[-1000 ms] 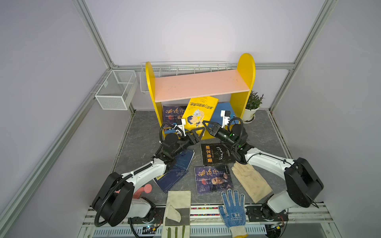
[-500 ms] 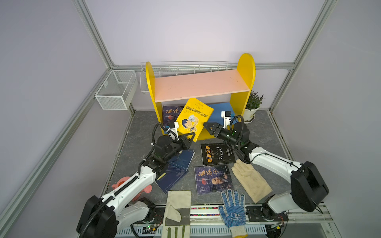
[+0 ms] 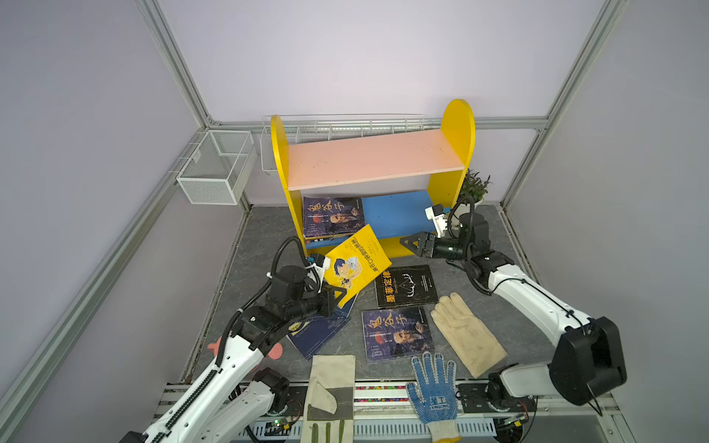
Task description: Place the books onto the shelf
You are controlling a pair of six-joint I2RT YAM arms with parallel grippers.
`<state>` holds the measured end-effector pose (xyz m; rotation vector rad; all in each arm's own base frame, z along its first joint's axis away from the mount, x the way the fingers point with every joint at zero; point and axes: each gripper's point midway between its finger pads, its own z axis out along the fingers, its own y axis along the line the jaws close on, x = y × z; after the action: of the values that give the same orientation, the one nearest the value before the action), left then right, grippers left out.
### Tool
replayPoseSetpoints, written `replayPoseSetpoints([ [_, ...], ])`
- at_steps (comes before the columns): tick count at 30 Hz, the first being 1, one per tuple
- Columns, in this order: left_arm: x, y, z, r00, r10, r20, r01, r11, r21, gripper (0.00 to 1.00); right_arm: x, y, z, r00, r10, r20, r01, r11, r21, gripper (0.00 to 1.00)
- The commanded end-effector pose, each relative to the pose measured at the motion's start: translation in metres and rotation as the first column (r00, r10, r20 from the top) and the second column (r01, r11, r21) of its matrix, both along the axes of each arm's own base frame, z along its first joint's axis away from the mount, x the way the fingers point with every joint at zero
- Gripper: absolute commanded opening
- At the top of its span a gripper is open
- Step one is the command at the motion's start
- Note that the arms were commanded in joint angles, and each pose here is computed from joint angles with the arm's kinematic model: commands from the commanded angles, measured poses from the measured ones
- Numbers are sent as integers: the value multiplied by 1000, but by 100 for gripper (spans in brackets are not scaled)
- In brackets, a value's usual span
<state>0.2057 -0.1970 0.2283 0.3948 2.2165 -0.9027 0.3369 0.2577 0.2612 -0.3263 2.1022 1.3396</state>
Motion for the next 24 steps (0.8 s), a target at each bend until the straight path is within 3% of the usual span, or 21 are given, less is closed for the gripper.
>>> replayPoseSetpoints([
  [1,-10,-9,43,986,-108,128,114,993,-42,0,-21,15,-13,992,122,-36,-123,992,-12,69],
  [7,-20,-15,62,970,-175,169,188,980,-67,0,-43,41,-11,963,268,-39,-267,963,18,67],
  [14,-22,-15,71,965,-183,191,200,977,-78,0,-53,44,-5,951,307,-23,-306,951,54,59],
  [19,-18,-15,67,966,-169,197,186,980,-70,0,-67,50,16,920,391,17,-388,908,156,40],
  [24,-4,-13,65,973,-117,200,132,989,-60,0,-74,51,25,912,406,48,-409,898,166,13],
])
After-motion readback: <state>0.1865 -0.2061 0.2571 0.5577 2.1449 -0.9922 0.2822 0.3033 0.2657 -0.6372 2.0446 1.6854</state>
